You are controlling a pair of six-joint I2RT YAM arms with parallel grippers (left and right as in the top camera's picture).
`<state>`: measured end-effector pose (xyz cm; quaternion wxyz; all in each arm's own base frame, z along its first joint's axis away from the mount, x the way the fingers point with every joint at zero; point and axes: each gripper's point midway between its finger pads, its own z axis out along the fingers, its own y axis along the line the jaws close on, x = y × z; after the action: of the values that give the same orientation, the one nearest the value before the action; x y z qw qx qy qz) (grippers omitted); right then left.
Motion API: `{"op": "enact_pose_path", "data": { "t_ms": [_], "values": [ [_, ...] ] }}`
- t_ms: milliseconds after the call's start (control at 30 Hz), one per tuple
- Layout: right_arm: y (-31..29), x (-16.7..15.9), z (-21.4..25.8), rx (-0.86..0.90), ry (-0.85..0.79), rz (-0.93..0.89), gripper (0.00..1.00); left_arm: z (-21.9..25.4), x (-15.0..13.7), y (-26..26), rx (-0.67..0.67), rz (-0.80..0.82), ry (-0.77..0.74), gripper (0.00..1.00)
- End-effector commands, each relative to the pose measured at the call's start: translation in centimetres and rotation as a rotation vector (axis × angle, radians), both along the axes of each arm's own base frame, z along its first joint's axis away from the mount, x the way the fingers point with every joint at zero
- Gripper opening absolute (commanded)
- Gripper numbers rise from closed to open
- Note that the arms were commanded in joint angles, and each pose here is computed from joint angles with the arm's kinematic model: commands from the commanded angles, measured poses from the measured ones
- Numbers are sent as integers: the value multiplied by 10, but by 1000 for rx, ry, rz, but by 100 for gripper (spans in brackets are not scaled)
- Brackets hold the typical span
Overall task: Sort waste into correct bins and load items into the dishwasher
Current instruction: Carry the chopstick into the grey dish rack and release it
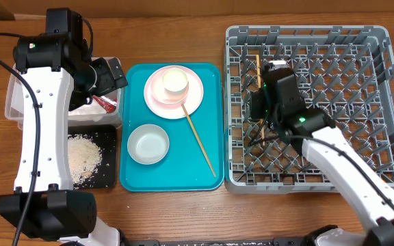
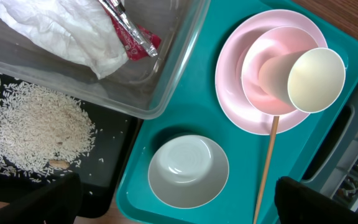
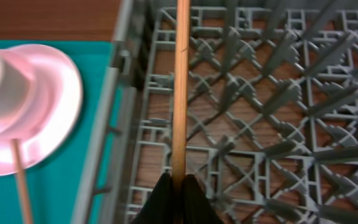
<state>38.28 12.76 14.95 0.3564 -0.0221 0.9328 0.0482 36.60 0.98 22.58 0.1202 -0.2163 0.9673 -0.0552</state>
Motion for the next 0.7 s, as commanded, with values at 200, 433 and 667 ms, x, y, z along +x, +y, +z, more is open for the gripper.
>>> {"op": "enact_pose_path", "data": {
  "t_ms": [200, 433, 667],
  "values": [
    [-11, 6, -28, -83, 55, 35, 41, 0, -1, 0, 5, -7, -2, 100],
    [61, -11, -19, 161, 77, 286, 42, 0, -1, 0, 5, -7, -2, 100],
    [123, -34, -15, 180, 44, 453, 43, 0, -1, 0, 5, -7, -2, 100]
  ]
}}
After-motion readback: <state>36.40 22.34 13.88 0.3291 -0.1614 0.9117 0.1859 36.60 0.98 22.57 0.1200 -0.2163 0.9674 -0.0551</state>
